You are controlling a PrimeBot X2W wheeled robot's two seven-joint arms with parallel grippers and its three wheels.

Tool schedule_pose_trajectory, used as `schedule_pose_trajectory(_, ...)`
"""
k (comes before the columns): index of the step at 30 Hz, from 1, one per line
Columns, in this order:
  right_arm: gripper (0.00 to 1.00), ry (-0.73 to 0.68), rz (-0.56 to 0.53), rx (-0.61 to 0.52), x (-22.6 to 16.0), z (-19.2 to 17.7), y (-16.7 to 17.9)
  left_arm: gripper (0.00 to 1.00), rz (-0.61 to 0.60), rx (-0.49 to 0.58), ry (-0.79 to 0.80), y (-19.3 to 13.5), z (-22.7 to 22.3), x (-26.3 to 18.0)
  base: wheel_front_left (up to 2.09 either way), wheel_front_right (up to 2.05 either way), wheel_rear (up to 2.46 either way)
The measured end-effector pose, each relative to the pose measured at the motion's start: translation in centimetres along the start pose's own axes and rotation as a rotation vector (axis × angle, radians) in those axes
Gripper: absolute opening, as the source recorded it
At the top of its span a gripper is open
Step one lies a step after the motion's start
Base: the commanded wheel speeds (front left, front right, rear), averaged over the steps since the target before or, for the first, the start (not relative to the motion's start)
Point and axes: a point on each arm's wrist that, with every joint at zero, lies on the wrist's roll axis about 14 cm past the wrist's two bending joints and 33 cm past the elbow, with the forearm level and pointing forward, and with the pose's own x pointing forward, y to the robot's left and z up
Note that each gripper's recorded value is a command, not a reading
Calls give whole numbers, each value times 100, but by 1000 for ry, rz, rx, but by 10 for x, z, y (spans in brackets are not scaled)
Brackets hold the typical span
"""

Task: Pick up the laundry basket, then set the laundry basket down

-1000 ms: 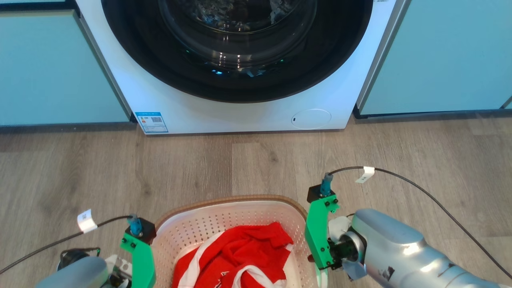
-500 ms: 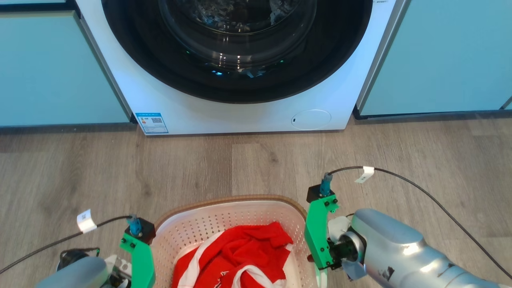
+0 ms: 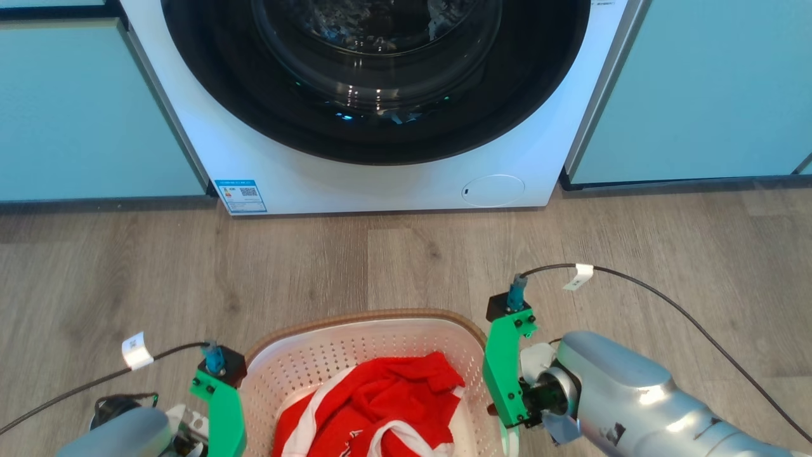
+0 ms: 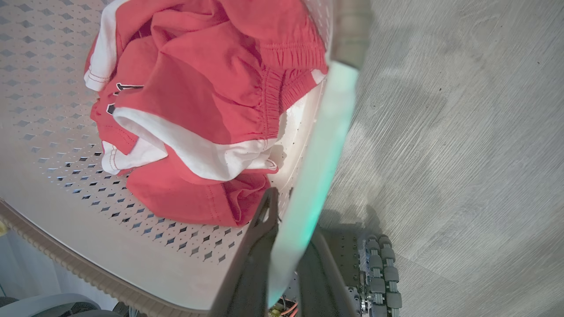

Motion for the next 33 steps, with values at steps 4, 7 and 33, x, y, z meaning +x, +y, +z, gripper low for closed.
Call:
schedule_pose_trajectory(4,0,-1,-1,1,0,0,0,0,0,2,0,0,0,0,0,0,0)
schedule_pose_trajectory(7,0,-2,-1,2,-1,0,0,0,0,3,-1,0,1,0,0,0,0)
schedule_pose_trajectory(33,0,7,2,11,2,-2,-2,0,-8,3,11,0,1,3,0,0,0)
